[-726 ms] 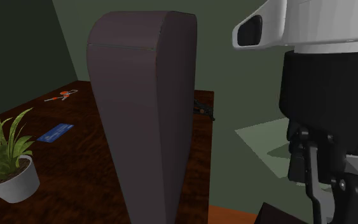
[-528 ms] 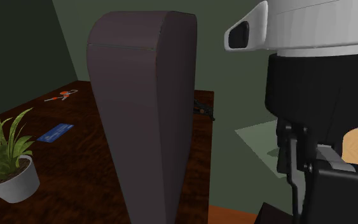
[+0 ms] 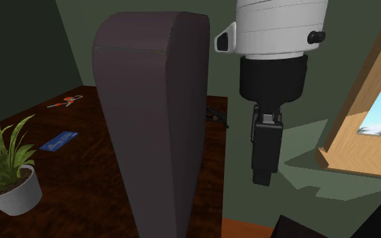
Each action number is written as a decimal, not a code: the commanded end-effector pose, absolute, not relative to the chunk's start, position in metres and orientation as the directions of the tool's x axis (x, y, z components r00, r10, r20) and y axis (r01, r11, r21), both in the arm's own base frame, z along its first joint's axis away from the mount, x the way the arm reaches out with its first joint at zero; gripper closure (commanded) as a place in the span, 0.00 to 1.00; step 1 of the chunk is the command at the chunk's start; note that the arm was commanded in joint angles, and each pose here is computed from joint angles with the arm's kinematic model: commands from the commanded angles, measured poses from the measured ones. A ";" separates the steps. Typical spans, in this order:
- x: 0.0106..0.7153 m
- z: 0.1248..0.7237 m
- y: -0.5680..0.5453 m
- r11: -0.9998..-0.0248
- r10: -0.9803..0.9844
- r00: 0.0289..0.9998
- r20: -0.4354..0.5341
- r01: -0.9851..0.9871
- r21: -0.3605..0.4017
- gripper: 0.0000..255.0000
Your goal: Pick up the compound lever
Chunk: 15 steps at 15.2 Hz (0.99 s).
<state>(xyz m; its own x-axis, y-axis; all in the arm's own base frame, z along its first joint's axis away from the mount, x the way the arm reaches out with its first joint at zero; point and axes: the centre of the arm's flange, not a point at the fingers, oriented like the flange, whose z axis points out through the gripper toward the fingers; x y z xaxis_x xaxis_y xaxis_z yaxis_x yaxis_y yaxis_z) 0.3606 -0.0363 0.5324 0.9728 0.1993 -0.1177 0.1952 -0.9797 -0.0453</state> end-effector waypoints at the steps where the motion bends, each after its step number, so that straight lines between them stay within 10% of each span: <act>1: 0.376 0.530 -0.058 -0.979 0.206 0.973 -0.106 0.203 -0.032 0.00; 15: 0.491 0.516 -0.179 -0.968 0.247 0.968 -0.033 0.248 0.048 0.00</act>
